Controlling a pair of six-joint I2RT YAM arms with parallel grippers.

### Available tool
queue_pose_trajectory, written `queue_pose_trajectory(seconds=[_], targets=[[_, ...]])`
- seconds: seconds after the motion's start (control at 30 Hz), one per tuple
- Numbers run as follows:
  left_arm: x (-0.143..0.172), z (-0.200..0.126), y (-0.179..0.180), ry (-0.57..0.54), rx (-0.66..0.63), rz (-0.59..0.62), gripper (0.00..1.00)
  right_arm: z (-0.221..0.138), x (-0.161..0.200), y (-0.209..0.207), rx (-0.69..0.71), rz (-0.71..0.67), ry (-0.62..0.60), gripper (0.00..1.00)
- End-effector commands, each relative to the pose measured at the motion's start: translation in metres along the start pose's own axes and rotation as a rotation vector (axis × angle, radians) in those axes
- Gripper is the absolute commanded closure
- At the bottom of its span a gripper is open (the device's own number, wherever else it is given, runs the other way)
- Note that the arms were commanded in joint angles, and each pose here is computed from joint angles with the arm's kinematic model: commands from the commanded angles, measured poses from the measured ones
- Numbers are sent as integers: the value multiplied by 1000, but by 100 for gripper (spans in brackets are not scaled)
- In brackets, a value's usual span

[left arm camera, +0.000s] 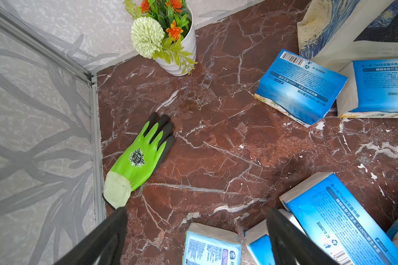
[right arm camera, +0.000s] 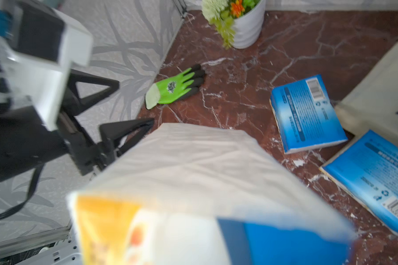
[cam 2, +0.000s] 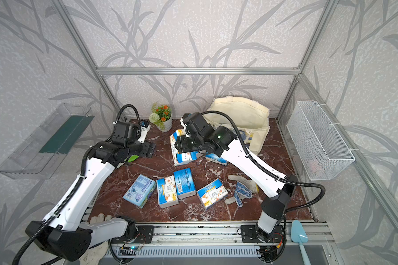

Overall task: Put tissues into the canvas bag
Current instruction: Place the pack of facial tissues in the canvas bag.

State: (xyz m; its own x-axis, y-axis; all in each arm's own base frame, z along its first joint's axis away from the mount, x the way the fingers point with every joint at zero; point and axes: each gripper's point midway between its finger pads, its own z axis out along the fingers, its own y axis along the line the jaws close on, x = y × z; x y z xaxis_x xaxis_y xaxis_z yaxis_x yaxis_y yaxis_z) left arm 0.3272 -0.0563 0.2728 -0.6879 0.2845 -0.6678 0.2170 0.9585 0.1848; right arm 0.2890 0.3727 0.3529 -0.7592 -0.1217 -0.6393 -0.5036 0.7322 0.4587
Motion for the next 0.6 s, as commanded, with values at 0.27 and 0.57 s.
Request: queue_pose_trajectory(seconds=[0.27,0.57], targets=[[1,-4,7,22,-20,34,8,-34,-129,-37,-108,20,-208,46],[2,3,7,46,-21,37,8,-76,-178,-121,6,67,-364,47]])
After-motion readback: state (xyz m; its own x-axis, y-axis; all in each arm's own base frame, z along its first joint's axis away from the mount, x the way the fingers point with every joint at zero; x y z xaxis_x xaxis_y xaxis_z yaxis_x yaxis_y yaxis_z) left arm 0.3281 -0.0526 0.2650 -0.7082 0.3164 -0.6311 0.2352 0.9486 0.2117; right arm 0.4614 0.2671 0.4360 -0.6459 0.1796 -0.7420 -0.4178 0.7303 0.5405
